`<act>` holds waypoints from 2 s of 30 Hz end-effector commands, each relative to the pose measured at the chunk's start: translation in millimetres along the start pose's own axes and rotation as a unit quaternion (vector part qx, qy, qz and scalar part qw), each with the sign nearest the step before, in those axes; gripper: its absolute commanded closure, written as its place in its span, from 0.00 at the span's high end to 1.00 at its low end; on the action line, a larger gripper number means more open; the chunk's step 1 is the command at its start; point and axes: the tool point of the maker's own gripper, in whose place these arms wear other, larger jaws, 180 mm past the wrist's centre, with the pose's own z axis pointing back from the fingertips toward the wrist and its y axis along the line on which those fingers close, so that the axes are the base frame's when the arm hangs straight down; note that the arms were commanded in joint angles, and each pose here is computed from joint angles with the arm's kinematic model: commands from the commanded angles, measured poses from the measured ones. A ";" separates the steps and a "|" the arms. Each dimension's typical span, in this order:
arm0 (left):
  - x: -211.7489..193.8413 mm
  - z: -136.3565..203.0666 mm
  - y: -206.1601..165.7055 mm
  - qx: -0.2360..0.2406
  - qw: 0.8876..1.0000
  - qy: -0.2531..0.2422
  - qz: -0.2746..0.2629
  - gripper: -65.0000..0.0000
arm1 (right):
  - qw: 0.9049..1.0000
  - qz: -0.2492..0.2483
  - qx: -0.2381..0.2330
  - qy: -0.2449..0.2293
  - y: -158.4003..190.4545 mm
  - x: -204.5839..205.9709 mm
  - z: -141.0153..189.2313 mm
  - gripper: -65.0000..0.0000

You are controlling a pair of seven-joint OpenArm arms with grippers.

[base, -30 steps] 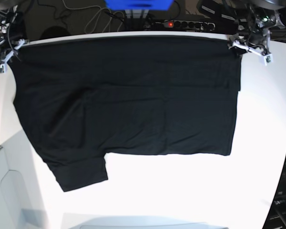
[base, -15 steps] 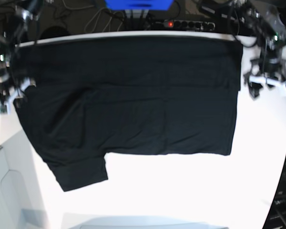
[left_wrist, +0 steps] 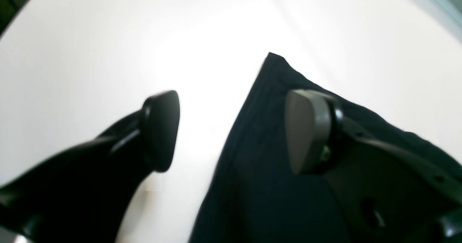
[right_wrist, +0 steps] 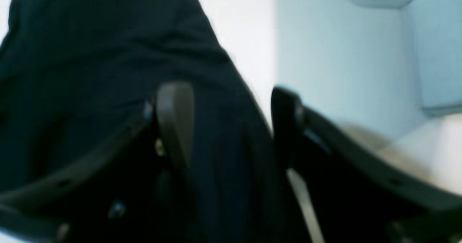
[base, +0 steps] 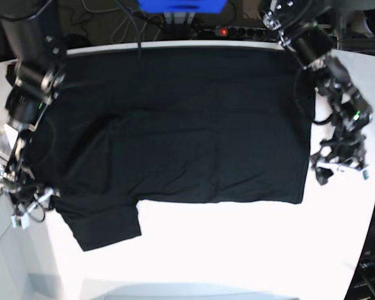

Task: Fold the T-shirt properly
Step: 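Move both grippers to the hem corners and grasp them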

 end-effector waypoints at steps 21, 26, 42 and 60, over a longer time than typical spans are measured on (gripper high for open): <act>-24.2 -119.8 -29.2 -0.024 0.999 0.030 -0.007 0.68 | 1.000 0.003 0.004 -0.019 14.9 -44.6 -33.8 0.53; -40.4 -125.4 -33.0 -0.027 0.999 0.037 -0.012 0.68 | 1.000 0.001 0.009 -0.018 20.2 -46.5 -35.4 0.42; -55.5 -126.2 -32.1 -0.025 0.998 0.059 -0.013 0.01 | 1.000 0.001 0.010 -0.020 22.0 -45.1 -35.8 0.00; 12.7 -57.4 -24.1 -0.018 0.999 -0.005 -0.029 0.00 | 0.983 0.054 -0.028 -0.172 11.5 18.0 26.7 0.00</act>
